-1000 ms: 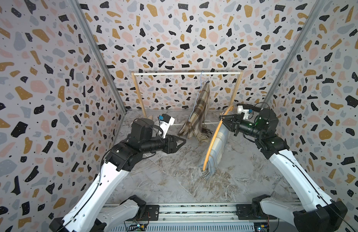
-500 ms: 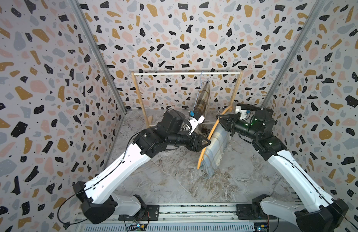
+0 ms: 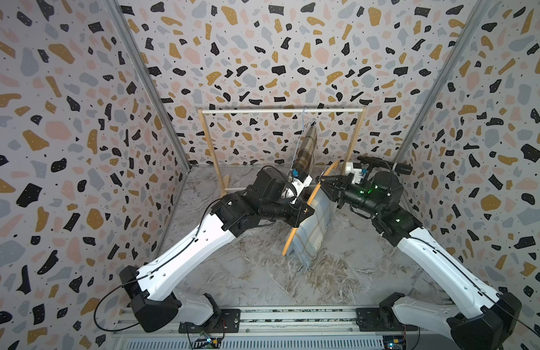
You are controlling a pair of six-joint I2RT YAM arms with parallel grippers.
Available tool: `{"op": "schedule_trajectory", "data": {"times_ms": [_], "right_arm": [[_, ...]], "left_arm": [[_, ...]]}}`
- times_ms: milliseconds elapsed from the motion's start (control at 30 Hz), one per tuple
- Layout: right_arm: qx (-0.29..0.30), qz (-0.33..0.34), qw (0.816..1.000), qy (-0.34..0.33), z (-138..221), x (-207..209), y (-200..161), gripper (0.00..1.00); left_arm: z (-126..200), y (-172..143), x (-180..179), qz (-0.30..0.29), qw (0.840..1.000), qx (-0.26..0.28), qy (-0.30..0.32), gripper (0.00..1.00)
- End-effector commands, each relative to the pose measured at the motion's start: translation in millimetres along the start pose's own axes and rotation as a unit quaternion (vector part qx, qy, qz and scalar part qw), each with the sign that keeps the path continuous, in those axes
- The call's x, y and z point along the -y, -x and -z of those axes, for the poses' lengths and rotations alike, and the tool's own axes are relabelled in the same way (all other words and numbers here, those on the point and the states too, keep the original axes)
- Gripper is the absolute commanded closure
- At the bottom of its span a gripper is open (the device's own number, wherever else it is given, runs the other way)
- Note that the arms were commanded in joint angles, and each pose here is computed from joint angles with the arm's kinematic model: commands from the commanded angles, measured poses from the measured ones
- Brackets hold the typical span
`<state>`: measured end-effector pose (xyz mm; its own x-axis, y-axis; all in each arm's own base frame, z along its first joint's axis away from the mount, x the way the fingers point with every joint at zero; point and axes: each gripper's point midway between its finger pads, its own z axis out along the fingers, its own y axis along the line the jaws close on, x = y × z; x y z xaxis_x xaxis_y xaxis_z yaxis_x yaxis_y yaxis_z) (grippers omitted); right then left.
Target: Hang the scarf on the hanger
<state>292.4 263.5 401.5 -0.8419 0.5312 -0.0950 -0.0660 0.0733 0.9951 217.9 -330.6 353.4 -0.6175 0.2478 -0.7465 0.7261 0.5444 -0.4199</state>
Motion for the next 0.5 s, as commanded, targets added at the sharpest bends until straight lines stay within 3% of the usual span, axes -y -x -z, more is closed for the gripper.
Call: {"op": "schedule_trajectory", "data": {"times_ms": [0,267,467], "right_arm": [[0.007,0.046,0.998,0.047,9,-33,-3,0.92],[0.006,0.117,0.993,-0.019,20,-7,-8,0.49],[0.009,0.154,0.984,-0.089,36,23,-6,0.30]], "left_arm": [[14,6,-3,-0.022,0.999,0.033,0.015,1.00],[44,-10,-31,0.029,0.997,0.059,0.037,1.00],[60,-28,-51,0.060,0.996,0.056,0.042,1.00]]}}
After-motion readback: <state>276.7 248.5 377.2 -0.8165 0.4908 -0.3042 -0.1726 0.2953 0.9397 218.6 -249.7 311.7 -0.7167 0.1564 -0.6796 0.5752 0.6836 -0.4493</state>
